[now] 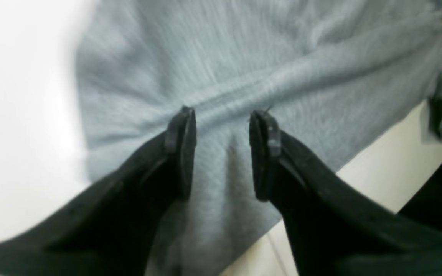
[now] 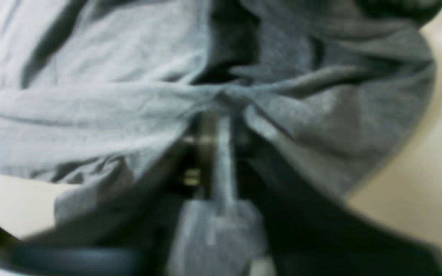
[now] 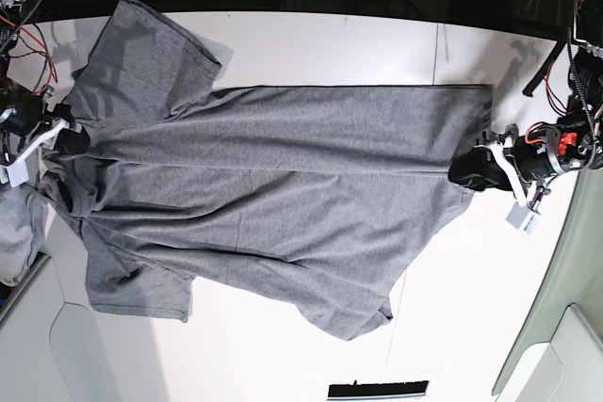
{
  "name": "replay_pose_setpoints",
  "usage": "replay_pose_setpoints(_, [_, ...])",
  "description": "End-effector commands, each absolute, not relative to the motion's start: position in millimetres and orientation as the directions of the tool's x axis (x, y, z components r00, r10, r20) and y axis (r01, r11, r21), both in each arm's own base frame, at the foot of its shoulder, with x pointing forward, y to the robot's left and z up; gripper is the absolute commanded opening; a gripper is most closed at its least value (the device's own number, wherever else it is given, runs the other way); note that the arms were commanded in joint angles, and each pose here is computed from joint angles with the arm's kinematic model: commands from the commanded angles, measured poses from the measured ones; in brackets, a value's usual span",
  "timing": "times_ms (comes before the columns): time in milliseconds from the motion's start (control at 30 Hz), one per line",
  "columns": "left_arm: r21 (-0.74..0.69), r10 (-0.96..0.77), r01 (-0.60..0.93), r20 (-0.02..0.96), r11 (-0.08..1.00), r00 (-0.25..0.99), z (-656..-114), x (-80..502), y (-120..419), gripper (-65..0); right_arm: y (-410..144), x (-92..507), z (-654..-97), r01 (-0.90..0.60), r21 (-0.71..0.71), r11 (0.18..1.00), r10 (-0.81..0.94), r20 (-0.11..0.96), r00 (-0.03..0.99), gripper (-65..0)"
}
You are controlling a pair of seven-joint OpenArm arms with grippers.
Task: Layout the t-shirt on the table in an organized manner, then fold the t-shirt properly
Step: 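Grasp the shirt side edge with the left gripper and pull it outward, then lift the shirt with both grippers and shake it taut between them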
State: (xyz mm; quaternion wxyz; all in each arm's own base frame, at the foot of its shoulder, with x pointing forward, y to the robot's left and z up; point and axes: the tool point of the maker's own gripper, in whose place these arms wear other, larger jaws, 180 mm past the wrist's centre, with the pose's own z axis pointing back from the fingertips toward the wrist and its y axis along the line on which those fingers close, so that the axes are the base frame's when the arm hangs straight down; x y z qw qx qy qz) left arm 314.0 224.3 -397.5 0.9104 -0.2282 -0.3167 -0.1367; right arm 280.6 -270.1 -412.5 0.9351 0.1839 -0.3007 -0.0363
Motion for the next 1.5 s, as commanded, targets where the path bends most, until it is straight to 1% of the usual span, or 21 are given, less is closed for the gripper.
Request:
replay_pose_setpoints(0, [-0.315, -0.116, 0.414, 0.661, 0.854, 0.741, -386.2, 317.3, 227.8, -39.2, -280.9, 279.4, -398.9, -0.054, 0.345, 0.937, -0.167, 0.577, 0.8, -47.6])
replay_pose_setpoints(33, [-0.311, -0.123, 0.414, 0.654, 0.856, 0.746, -388.0, 313.2, 230.4, -39.2, -283.6, 269.4, -399.0, -0.047, 0.339, 0.94, -0.165, 0.568, 0.806, -46.3])
replay_pose_setpoints(167, [-0.321, -0.122, 0.387, 0.613, 0.864, 0.78, -402.1, 291.4, 239.0, -39.1, -298.3, 223.7, -411.5, 0.016, 0.328, 0.945, -0.194, 0.517, 0.834, -46.1])
replay_pose_setpoints(200, [-0.327, -0.112, 0.375, 0.606, 0.867, 0.788, -404.9, 286.1, 241.4, -37.3, -302.4, 212.0, -415.6, 0.036, 0.327, 0.944, -0.206, 0.501, 0.841, -46.0])
replay_pose_setpoints(233, [-0.333, -0.1, 0.361, 0.6, 0.871, 0.794, -407.1, 281.1, 244.6, -33.8, -306.0, 200.9, -419.5, 0.054, 0.323, 0.945, -0.215, 0.486, 0.847, -44.9])
replay_pose_setpoints(300, [-0.349, -0.053, 0.321, 0.6, 0.88, 0.798, -406.6, 274.7, 254.1, -26.6, -310.9, 181.7, -425.8, 0.081, 0.318, 0.945, -0.23, 0.464, 0.855, -38.3])
replay_pose_setpoints(333, [-0.355, -0.029, 0.301, 0.604, 0.885, 0.797, -404.9, 273.0, 259.6, -24.9, -310.5, 174.1, -428.5, 0.078, 0.316, 0.945, -0.224, 0.459, 0.86, -34.7])
replay_pose_setpoints(367, [-0.355, -0.011, 0.283, 0.607, 0.891, 0.794, -403.4, 271.7, 265.4, -24.6, -309.7, 168.6, -430.4, 0.073, 0.317, 0.946, -0.22, 0.458, 0.861, -31.7])
replay_pose_setpoints(400, [-0.353, 0.006, 0.266, 0.611, 0.897, 0.792, -402.3, 270.6, 271.1, -24.6, -309.0, 164.4, -432.2, 0.077, 0.318, 0.945, -0.223, 0.454, 0.863, -30.3])
replay_pose_setpoints(533, [-0.344, 0.036, 0.226, 0.614, 0.911, 0.788, -401.5, 265.3, 284.9, -24.6, -304.3, 163.1, -434.7, 0.083, 0.331, 0.94, -0.235, 0.453, 0.86, -30.3])
replay_pose_setpoints(700, [-0.249, -0.031, 0.225, 0.601, 0.942, 0.798, -421.5, 252.9, 296.8, -24.6, -287.1, 165.4, -440.6, 0.083, 0.369, 0.926, -0.257, 0.45, 0.855, -30.3])
replay_pose_setpoints(767, [-0.259, -0.018, 0.207, 0.584, 0.944, 0.812, -430.0, 247.9, 297.0, -24.6, -276.5, 163.7, -445.1, 0.08, 0.389, 0.918, -0.261, 0.439, 0.86, -30.3])
replay_pose_setpoints(1033, [-0.299, -0.001, 0.203, 0.56, 0.932, 0.829, -452.9, 239.0, 265.6, -24.6, -229.7, 160.0, -458.7, 0.046, 0.472, 0.881, -0.259, 0.399, 0.88, -30.3])
replay_pose_setpoints(1133, [-0.334, 0.027, 0.197, 0.564, 0.922, 0.826, -457.1, 239.3, 250.4, -24.7, -212.2, 160.7, -462.2, 0.023, 0.495, 0.868, -0.244, 0.387, 0.889, -30.5])
replay_pose_setpoints(1167, [-0.341, 0.034, 0.197, 0.567, 0.919, 0.823, -457.5, 240.2, 246.8, -25.4, -207.0, 162.0, -462.7, 0.018, 0.504, 0.863, -0.245, 0.387, 0.889, -30.9])
replay_pose_setpoints(1200, [-0.346, 0.038, 0.196, 0.566, 0.918, 0.823, -458.3, 240.1, 244.5, -28.3, -203.7, 162.6, -463.0, 0.018, 0.511, 0.86, -0.248, 0.387, 0.888, -33.8])
replay_pose_setpoints(1233, [-0.348, 0.039, 0.196, 0.565, 0.917, 0.824, -458.9, 239.6, 243.4, -34.0, -201.6, 163.0, -463.3, 0.019, 0.515, 0.857, -0.252, 0.387, 0.887, -38.7])
replay_pose_setpoints(1267, [-0.348, 0.038, 0.195, 0.563, 0.917, 0.825, -459.2, 238.8, 243.7, -41.9, -201.4, 163.4, -463.2, 0.02, 0.516, 0.856, -0.255, 0.388, 0.886, -45.2])
replay_pose_setpoints(1333, [-0.345, 0.036, 0.196, 0.564, 0.918, 0.825, -458.7, 239.1, 244.8, -58.9, -203.8, 163.7, -462.9, 0.021, 0.511, 0.86, -0.253, 0.391, 0.885, -62.3])
replay_pose_setpoints(1367, [-0.345, 0.037, 0.195, 0.566, 0.918, 0.824, -458.2, 239.5, 245.5, -65.0, -205.5, 164.3, -462.0, 0.021, 0.508, 0.861, -0.254, 0.394, 0.883, -65.0])
replay_pose_setpoints(1467, [-0.372, 0.075, 0.186, 0.586, 0.909, 0.807, -446.9, 245.8, 250.7, -65.0, -211.6, 169.2, -454.9, 0.015, 0.496, 0.868, -0.255, 0.42, 0.871, -65.0])
